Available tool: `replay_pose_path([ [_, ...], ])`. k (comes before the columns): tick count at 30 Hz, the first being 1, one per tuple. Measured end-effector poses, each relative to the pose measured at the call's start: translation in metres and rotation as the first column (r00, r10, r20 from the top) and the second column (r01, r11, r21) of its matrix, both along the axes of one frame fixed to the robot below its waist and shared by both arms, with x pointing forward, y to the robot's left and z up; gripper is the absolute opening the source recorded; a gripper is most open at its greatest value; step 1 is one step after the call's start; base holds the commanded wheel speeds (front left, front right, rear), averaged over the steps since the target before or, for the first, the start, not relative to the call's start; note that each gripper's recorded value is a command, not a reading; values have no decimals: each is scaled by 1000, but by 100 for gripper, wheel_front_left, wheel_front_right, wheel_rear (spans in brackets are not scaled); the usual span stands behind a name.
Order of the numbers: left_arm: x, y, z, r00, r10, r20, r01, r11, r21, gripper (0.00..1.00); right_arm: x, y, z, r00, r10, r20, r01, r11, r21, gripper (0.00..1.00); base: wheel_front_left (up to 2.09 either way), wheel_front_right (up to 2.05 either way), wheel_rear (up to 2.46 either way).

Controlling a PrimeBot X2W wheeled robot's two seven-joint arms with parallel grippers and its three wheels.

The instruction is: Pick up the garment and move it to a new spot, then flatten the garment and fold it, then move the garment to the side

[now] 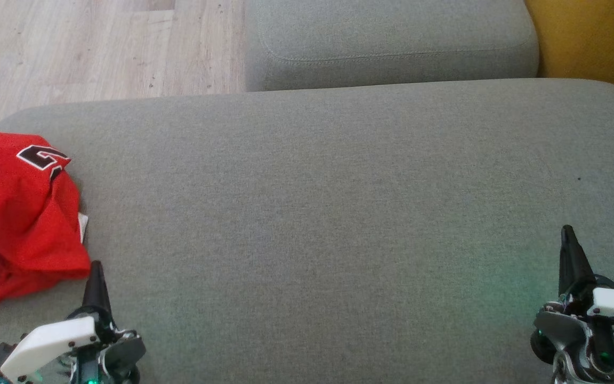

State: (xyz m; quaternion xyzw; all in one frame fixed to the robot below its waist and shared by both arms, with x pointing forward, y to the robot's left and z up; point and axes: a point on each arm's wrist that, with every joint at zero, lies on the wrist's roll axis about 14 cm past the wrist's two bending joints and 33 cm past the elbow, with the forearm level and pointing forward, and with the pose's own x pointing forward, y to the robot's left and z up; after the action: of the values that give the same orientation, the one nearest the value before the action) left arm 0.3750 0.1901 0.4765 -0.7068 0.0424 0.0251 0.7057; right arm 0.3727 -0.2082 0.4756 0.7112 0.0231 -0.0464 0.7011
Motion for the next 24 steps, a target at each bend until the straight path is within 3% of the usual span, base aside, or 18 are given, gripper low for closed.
replay_pose_path([
  [24, 0, 0, 0, 1000, 0, 0, 0, 1000, 0, 0, 0, 0, 0, 1000, 0, 0, 0, 1000, 0, 0, 0, 0, 0],
])
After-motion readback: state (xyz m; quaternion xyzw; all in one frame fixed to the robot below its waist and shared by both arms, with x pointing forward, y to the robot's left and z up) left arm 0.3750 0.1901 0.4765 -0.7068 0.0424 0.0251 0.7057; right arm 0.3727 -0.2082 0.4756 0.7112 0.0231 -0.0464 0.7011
